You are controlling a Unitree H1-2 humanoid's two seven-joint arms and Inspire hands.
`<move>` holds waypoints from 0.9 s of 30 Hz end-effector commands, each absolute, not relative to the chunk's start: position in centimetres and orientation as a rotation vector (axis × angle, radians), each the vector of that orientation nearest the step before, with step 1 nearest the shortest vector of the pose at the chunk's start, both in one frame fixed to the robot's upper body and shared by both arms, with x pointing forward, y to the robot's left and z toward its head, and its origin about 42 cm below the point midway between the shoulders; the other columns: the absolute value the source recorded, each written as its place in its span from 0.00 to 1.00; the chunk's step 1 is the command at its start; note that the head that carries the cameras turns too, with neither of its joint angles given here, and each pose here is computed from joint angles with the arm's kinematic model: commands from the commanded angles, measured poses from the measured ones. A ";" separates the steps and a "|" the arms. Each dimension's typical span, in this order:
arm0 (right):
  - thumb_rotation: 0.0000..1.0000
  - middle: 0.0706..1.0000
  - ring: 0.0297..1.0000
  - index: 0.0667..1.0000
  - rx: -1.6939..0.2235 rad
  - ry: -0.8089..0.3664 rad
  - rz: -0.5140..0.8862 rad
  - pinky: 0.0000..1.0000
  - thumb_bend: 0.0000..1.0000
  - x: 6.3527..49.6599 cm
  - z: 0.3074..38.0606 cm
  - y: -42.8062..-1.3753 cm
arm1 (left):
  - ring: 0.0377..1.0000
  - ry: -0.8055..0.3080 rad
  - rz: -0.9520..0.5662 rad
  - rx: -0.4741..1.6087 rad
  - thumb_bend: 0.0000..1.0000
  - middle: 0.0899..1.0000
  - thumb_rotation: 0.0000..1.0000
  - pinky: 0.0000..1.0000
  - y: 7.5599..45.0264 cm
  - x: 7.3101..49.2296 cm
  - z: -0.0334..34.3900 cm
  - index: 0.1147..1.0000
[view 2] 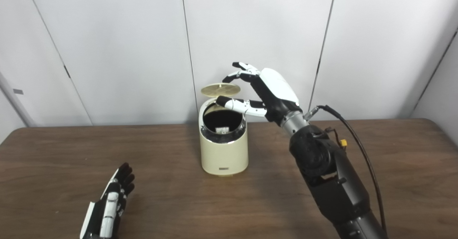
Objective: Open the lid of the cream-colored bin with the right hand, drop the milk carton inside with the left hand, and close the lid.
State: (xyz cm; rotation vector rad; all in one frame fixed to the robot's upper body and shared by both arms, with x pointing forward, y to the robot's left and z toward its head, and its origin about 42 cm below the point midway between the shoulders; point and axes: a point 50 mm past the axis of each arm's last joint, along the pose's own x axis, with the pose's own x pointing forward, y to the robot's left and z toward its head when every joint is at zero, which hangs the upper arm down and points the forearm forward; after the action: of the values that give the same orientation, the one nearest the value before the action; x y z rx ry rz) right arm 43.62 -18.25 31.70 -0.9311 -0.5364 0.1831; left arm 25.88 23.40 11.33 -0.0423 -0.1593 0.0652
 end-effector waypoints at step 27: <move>0.88 0.95 1.00 0.68 -1.141 -0.570 0.226 0.97 0.58 40.8 30.3 -18.2 | 0.95 -0.078 0.042 -0.001 0.56 0.95 0.85 0.96 22.4 26.0 9.6 0.97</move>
State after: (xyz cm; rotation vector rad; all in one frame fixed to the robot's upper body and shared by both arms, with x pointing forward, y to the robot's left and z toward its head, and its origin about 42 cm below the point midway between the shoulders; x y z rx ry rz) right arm 40.86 -18.57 28.43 -1.1205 -0.4928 0.2325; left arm 26.39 23.01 11.16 -0.0032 -0.1305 0.0493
